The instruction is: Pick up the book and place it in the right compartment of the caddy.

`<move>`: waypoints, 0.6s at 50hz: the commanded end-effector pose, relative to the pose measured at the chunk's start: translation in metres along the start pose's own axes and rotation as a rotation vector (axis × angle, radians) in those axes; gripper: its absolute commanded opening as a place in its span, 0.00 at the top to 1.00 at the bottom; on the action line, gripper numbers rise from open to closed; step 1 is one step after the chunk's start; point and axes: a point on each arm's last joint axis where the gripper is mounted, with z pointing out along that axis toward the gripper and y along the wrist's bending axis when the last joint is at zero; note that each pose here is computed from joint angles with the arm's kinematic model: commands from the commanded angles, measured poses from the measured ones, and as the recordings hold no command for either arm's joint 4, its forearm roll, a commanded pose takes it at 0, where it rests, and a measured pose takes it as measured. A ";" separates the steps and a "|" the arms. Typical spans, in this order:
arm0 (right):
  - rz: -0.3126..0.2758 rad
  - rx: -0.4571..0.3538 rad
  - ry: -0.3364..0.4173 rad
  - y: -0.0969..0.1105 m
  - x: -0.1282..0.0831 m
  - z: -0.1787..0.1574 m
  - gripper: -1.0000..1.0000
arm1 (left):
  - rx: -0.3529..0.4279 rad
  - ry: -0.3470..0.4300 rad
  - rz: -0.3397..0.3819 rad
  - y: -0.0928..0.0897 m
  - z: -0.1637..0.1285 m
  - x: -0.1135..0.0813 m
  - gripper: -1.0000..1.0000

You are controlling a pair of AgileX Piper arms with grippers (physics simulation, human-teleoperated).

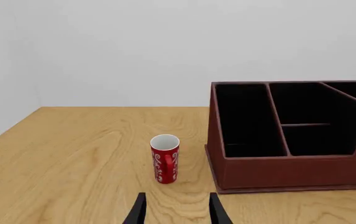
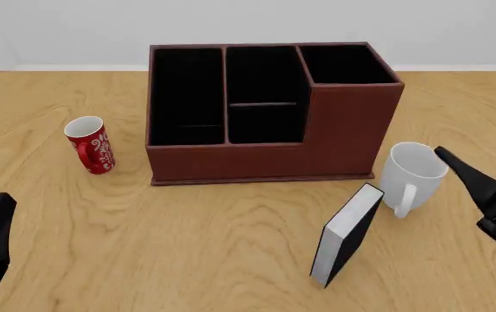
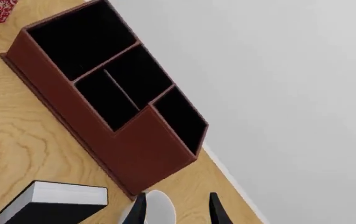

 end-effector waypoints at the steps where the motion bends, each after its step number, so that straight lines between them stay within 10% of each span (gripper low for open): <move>1: -0.214 -0.137 -0.045 -0.008 -0.027 0.018 0.00 | 0.000 0.000 0.000 0.000 0.000 0.000 0.00; 30: -0.627 -0.414 0.000 -0.012 -0.054 0.055 0.00 | 0.000 0.000 0.000 0.000 0.000 0.000 0.00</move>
